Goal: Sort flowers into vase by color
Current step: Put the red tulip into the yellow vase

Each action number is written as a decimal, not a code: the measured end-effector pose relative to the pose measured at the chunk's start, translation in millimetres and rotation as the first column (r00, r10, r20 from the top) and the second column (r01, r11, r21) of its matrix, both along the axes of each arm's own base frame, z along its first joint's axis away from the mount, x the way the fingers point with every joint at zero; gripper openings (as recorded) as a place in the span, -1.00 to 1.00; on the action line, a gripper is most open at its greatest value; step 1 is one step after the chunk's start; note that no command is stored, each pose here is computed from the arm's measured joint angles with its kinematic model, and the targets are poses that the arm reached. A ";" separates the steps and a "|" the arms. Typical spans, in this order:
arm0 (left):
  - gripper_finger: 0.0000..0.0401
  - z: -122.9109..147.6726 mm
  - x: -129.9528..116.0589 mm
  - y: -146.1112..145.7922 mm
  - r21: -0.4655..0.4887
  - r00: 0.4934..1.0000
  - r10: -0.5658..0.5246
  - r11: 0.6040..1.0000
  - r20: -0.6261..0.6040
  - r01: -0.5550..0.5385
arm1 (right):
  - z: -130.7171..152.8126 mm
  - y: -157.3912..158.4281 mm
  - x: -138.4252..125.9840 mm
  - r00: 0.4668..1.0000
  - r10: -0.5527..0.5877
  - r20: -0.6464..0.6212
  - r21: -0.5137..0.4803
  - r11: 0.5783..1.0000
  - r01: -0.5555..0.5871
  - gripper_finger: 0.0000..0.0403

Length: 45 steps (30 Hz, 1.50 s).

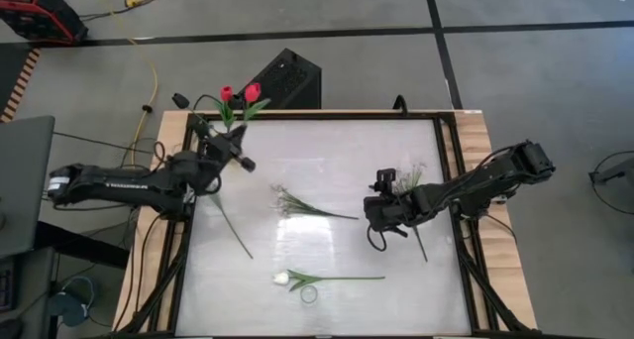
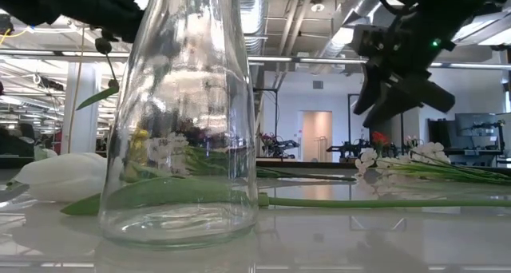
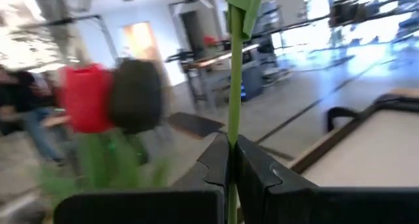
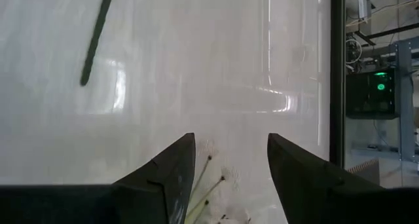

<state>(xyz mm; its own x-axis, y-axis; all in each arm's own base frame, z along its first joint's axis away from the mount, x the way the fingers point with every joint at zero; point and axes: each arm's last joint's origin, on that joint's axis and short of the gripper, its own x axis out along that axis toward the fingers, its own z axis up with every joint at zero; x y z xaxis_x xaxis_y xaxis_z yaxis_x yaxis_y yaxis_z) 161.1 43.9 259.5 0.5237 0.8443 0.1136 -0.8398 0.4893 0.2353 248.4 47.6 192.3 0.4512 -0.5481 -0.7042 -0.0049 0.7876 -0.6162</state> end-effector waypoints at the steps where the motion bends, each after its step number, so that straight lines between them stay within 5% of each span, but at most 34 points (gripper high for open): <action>1: -1.00 0.6 -2.9 1.3 0.011 1.000 0.028 1.000 -0.012 -0.028 | -0.6 0.0 0.0 1.000 0.000 0.003 0.001 1.000 0.000 0.06; 8: -1.00 5.6 -13.5 5.9 0.047 0.985 0.163 0.986 -0.057 -0.161 | -1.1 -0.6 2.1 1.000 0.000 0.031 0.006 1.000 0.000 0.06; 28: -1.00 12.2 -31.0 18.8 -0.033 0.956 0.252 0.968 0.149 -0.250 | -0.9 8.9 1.2 0.998 0.036 0.041 0.019 0.999 -0.037 0.06; 38: -1.00 -32.7 -52.2 18.2 -0.032 0.906 0.262 0.963 0.333 -0.267 | -1.0 8.4 1.3 0.999 0.042 0.034 0.013 0.999 -0.042 0.06; 45: -1.00 -37.6 -58.2 18.7 0.006 0.894 0.225 0.969 0.388 -0.246 | -0.8 8.5 1.6 0.998 0.041 0.038 0.014 0.999 -0.042 0.06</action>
